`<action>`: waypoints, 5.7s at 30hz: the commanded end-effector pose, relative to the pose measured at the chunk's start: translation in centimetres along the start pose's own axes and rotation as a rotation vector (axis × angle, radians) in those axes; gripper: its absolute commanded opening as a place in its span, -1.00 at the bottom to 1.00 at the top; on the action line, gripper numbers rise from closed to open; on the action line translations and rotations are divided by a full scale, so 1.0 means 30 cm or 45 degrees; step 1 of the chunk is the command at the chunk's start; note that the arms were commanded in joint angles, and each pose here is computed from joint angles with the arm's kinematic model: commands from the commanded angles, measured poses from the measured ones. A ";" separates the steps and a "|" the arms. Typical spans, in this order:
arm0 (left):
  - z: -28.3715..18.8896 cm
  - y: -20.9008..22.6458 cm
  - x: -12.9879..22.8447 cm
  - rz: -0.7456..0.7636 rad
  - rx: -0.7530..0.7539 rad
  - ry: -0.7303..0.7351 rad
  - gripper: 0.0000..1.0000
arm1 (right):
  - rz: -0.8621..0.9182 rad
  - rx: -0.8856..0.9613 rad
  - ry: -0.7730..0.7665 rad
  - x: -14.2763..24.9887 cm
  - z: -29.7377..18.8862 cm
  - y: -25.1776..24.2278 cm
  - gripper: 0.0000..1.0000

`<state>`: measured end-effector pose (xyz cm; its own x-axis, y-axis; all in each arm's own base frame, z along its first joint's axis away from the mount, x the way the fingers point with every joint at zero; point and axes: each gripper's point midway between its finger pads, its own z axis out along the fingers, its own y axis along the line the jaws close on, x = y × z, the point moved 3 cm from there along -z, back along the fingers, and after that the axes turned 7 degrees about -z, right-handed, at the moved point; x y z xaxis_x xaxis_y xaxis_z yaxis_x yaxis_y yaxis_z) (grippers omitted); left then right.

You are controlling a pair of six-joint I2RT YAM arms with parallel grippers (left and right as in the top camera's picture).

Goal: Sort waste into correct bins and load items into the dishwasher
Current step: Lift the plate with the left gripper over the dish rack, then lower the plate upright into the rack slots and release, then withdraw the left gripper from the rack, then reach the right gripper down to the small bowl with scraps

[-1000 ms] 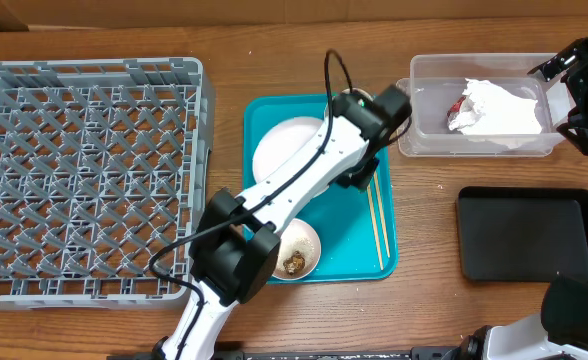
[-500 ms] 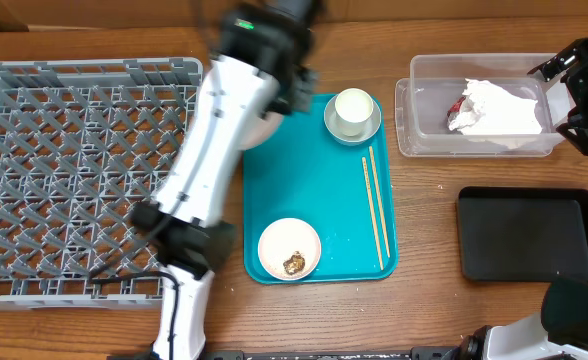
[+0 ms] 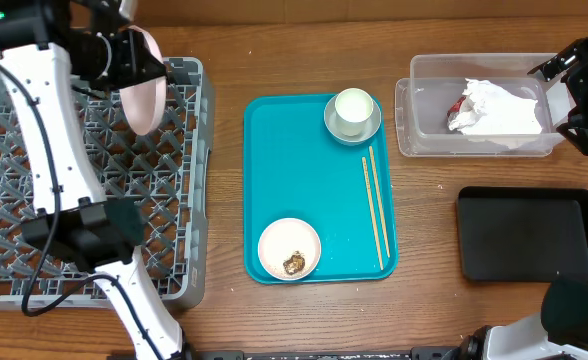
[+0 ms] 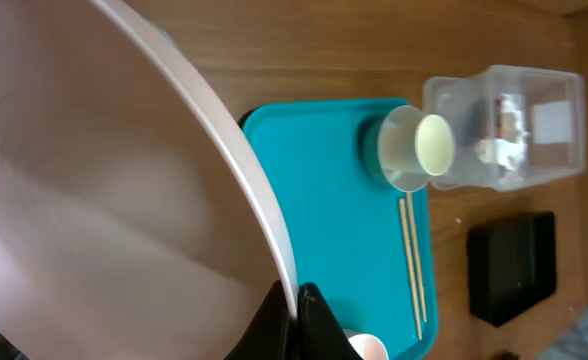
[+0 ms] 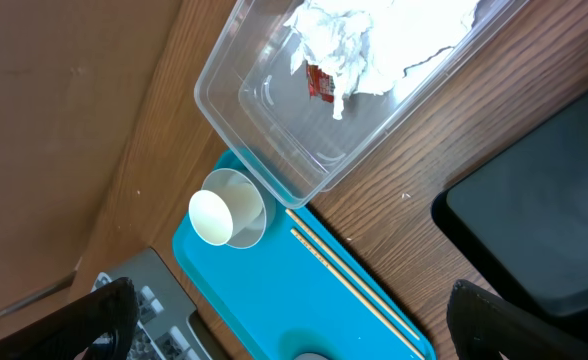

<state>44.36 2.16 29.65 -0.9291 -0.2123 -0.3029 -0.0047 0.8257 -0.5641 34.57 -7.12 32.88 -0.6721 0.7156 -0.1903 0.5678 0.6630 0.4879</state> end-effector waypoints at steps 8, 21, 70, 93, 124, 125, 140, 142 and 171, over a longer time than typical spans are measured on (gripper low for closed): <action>0.004 0.054 0.040 0.196 0.164 0.042 -0.92 | -0.033 -0.021 -0.017 0.002 -0.017 0.010 0.99; -0.018 0.163 0.056 0.142 0.243 0.023 -0.92 | -0.033 -0.021 -0.017 0.002 -0.017 0.010 1.00; -0.068 0.309 0.026 0.098 0.387 -0.113 -0.91 | -0.033 -0.021 -0.017 0.002 -0.017 0.010 1.00; 0.041 0.311 0.088 0.180 0.498 -0.037 -0.91 | -0.033 -0.021 -0.017 0.002 -0.017 0.010 1.00; -0.531 -0.143 0.120 0.190 0.166 -0.472 1.00 | -0.033 -0.020 -0.018 0.002 -0.017 0.010 1.00; -0.523 -0.196 0.135 0.223 0.189 -0.459 1.00 | -0.033 -0.021 -0.017 0.002 -0.017 0.010 1.00; -0.207 -0.463 0.260 0.294 -0.330 -0.204 1.00 | -0.033 -0.021 -0.017 0.002 -0.017 0.010 1.00; -0.269 -0.403 0.241 0.140 -0.497 -0.324 0.99 | -0.033 -0.021 -0.017 0.002 -0.017 0.010 1.00; -0.738 -0.039 0.275 -0.585 -0.575 -0.798 1.00 | -0.880 0.027 -0.027 0.386 0.235 0.487 1.00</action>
<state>28.33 11.02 45.04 -0.4313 -0.6921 -0.5787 -0.5890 0.7019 -0.4005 37.64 11.50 33.22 -0.8966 0.2201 -0.3841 0.0267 0.8930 0.4493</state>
